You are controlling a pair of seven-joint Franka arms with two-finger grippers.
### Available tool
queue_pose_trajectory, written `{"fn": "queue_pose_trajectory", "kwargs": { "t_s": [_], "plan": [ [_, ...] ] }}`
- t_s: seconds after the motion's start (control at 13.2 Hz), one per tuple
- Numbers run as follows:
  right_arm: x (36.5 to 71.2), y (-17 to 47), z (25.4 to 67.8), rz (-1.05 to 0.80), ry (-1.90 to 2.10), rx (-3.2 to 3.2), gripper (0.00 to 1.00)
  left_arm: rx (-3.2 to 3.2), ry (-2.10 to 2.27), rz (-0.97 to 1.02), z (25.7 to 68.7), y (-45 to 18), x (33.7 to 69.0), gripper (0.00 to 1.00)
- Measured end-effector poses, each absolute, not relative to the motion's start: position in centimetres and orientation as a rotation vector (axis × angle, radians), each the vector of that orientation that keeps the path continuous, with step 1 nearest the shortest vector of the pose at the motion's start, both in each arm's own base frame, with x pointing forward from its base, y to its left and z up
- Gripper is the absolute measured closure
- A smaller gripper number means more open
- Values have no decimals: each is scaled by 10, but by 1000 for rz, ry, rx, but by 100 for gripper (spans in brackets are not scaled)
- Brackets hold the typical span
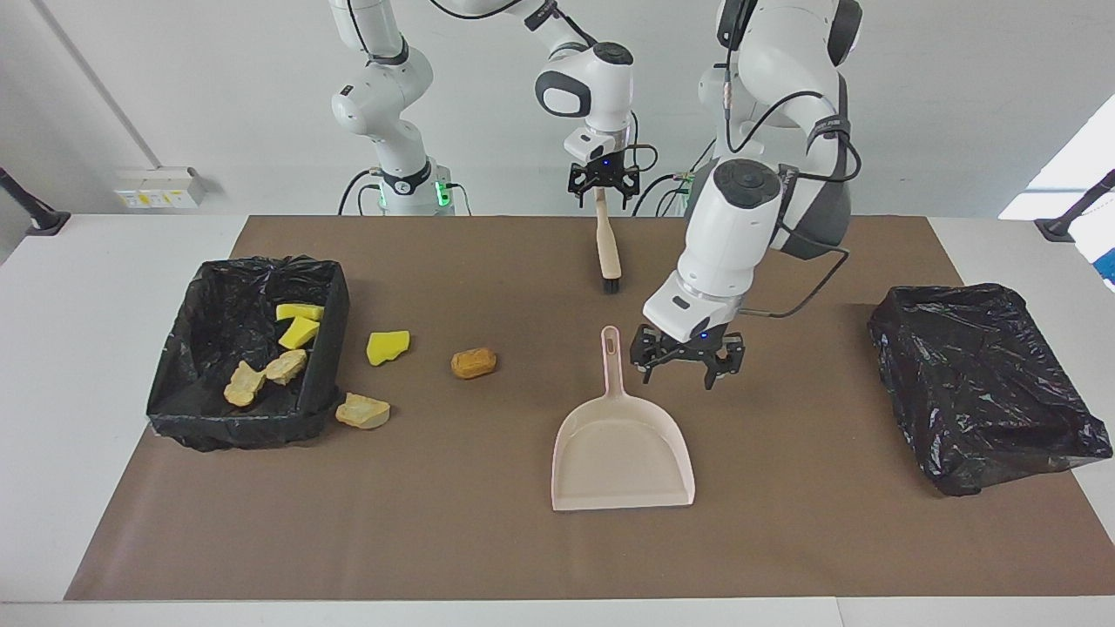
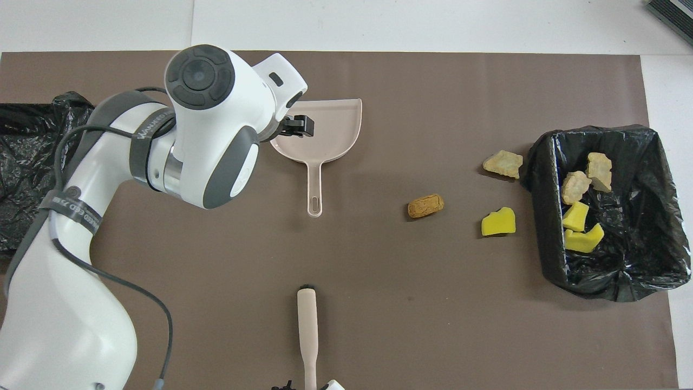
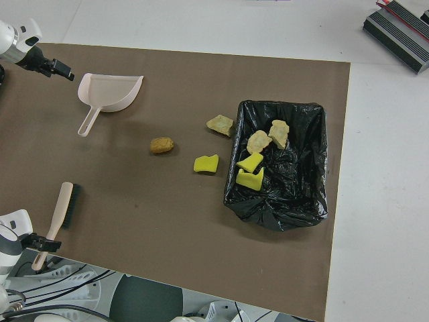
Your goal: Sweep and dump trash in bin
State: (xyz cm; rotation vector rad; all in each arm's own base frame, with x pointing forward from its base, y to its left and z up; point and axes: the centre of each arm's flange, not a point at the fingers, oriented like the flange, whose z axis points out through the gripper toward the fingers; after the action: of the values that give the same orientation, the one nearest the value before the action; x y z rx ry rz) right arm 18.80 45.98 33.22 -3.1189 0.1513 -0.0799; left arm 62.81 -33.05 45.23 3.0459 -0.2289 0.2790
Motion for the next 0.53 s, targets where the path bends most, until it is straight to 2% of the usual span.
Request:
{"fn": "queue_pose_trajectory", "kwargs": {
  "t_s": [0.08, 0.23, 0.3, 0.46, 0.53],
  "plan": [
    [187, 459, 331, -79, 149, -3120, 5, 3042, -233, 279, 442, -341, 623, 0],
    [187, 459, 331, -80, 151, -3119, 18, 3041, -206, 270, 413, -350, 613, 0],
    [187, 459, 331, -80, 151, -3118, 18, 3032, -178, 282, 396, -353, 608, 0],
    [188, 459, 332, -82, 151, -3115, 35, 3018, -158, 292, 359, -367, 590, 0],
    [188, 460, 333, -83, 150, -3113, 37, 3021, -163, 277, 344, -373, 582, 0]
  ]
}}
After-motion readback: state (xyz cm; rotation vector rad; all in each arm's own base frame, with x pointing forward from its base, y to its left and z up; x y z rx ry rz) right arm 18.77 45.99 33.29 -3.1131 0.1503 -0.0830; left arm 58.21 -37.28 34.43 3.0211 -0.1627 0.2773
